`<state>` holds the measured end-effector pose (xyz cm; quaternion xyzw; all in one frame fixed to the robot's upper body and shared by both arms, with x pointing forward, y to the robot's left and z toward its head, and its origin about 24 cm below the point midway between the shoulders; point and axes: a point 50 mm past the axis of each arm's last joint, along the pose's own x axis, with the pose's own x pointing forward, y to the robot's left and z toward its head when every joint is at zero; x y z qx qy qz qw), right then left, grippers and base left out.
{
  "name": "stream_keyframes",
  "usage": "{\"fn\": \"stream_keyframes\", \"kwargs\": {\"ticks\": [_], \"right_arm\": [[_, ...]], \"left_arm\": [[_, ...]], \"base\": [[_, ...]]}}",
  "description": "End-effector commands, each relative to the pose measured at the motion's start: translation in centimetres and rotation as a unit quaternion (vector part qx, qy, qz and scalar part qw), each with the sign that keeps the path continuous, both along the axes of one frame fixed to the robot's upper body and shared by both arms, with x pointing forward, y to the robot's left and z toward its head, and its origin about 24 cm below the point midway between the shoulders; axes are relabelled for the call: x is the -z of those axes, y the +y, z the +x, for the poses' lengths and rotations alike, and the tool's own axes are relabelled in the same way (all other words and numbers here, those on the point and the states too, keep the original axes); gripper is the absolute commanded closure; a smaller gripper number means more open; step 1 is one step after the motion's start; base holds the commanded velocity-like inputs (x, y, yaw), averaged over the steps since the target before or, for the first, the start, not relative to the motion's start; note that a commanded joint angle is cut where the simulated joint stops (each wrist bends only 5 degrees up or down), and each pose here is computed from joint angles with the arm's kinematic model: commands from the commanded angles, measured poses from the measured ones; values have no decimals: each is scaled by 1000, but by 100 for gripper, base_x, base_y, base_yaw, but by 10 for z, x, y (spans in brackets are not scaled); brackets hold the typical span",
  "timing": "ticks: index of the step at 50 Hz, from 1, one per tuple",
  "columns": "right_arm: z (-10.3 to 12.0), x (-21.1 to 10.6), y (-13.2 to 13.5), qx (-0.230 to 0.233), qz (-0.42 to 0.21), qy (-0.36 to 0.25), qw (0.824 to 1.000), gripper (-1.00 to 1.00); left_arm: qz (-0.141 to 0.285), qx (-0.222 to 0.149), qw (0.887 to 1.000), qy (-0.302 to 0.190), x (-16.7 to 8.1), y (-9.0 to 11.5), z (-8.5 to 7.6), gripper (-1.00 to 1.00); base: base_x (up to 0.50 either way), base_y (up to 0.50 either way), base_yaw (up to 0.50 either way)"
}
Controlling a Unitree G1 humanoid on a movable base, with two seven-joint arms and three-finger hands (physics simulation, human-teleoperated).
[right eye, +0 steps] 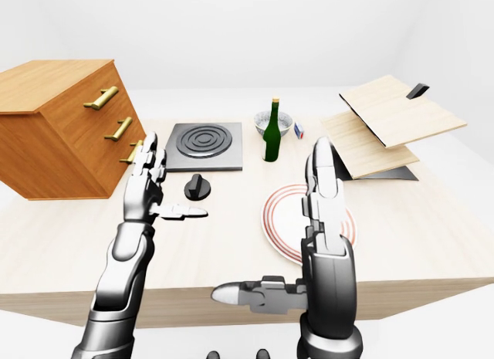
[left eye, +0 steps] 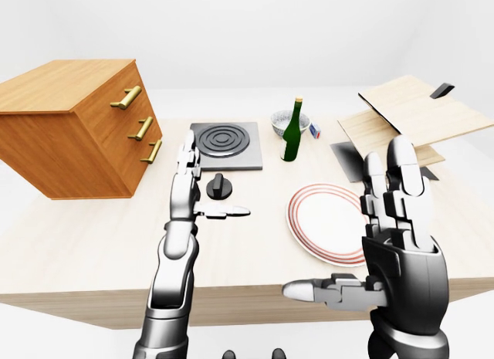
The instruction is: Turn on the stove.
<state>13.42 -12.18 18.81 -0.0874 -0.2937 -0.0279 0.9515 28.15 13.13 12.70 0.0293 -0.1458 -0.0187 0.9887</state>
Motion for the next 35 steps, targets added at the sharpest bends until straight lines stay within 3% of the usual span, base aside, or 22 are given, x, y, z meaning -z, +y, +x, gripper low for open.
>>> {"fn": "stream_keyframes", "kwargs": {"ticks": [1,14,35], "right_arm": [[-1,-1,1,-4,-2,-1,1000,-100],[-1,0,1,-5,0,-2,1000,-100],[-1,-1,2,-7,0,-2,1000,-100]], "left_arm": [[-1,-4,1000,14,4,0,9,-100],[5,-19,994,104,36,2,43,-100],[7,-25,990,139,47,3,53,-100]], "base": [[0,0,0],[0,0,0],[0,0,0]]}}
